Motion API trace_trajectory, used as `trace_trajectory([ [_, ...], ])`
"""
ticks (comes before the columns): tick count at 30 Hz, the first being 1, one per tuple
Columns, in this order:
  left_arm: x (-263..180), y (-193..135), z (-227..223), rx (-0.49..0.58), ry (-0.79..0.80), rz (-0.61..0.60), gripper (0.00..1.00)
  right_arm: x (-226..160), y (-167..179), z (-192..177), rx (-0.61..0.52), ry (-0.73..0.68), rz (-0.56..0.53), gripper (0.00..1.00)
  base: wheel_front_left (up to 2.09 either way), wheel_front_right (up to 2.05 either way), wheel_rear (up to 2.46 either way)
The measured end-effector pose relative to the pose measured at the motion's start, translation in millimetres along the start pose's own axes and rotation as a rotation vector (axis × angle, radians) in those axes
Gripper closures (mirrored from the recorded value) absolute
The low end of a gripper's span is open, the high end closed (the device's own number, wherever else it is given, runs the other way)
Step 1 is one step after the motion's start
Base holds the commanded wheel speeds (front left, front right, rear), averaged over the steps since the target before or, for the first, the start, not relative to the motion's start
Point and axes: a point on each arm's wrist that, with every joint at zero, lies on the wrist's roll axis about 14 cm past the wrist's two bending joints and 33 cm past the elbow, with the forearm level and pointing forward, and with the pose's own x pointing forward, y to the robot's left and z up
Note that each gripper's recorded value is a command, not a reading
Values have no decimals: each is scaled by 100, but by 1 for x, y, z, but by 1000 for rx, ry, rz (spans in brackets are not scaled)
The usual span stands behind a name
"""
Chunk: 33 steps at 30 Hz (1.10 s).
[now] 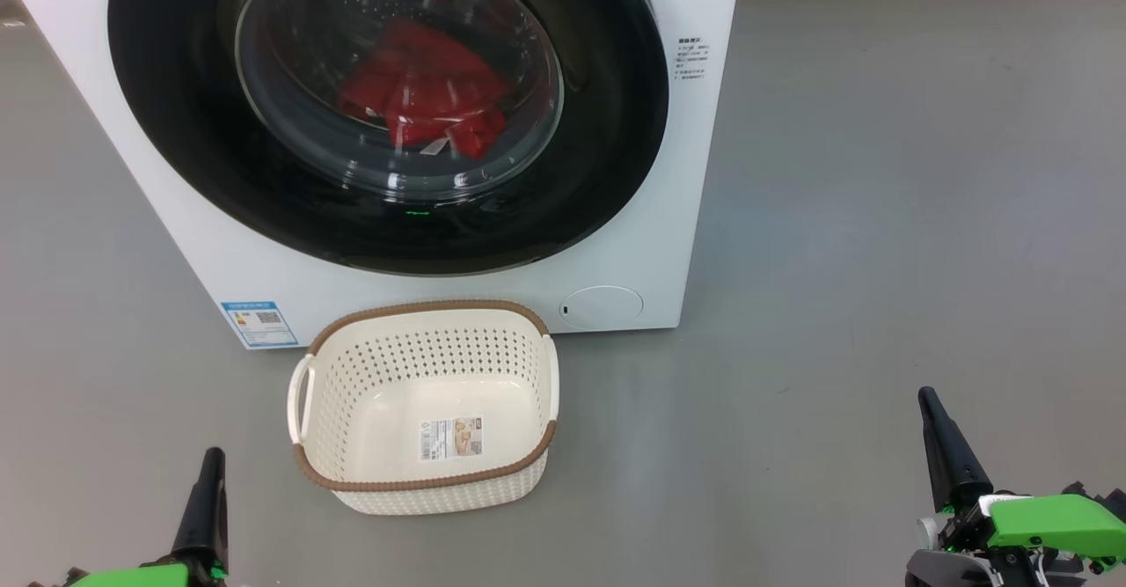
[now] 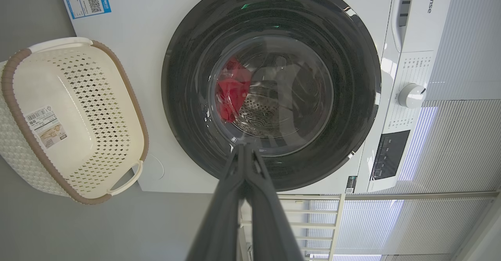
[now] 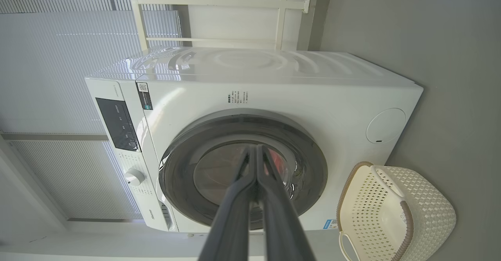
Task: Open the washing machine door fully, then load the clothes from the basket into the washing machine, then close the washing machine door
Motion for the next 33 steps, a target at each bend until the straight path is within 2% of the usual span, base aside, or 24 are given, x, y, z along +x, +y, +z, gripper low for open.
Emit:
trace_trajectory([
  [33,0,0,-1,-5,6,0,100,0,0,1,3,-4,0,100,0,0,0],
])
